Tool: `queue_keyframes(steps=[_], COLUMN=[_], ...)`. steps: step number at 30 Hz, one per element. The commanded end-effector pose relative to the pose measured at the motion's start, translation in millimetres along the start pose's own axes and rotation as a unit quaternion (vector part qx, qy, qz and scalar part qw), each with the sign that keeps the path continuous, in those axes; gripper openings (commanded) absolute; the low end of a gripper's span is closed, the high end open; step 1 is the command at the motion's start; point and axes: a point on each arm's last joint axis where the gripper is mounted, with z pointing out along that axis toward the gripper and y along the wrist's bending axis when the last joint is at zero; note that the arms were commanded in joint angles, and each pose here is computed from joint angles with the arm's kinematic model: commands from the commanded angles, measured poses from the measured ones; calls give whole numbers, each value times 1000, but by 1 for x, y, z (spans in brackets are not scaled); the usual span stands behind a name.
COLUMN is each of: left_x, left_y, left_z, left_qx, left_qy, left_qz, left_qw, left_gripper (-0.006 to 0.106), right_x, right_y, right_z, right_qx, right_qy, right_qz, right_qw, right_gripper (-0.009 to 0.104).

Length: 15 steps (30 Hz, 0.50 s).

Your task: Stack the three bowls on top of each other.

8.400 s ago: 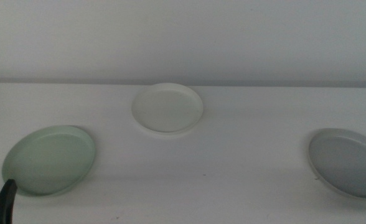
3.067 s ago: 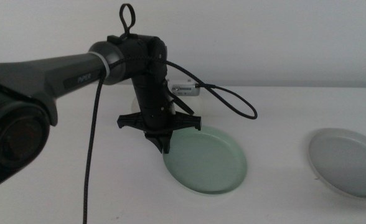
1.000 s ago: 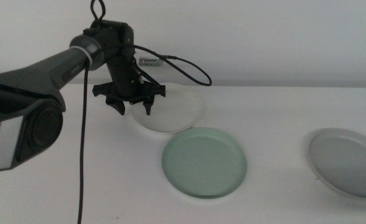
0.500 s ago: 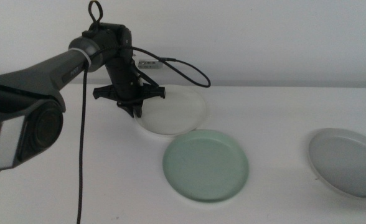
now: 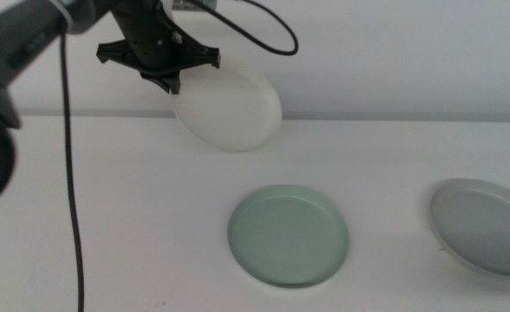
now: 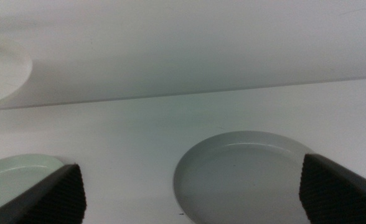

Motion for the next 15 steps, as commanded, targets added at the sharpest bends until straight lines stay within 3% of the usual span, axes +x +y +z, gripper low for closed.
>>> queue_keyframes(steps=[1, 9, 15], left_x=[28, 89, 108], left_y=[-18, -52, -58], left_z=[-14, -6, 17], left_qx=[-2, 7, 47], left_qy=[62, 100, 126], left_qz=[-3, -14, -35], left_qw=[998, 995, 990], left_gripper=[-1, -1, -1], right_x=[12, 12, 12], right_y=[-1, -1, -1], right_z=[1, 1, 1], right_qx=[3, 3, 3], right_qy=[-4, -4, -4], right_qz=[-7, -7, -7], right_qw=[1000, 1000, 1000], right_gripper=[92, 92, 92])
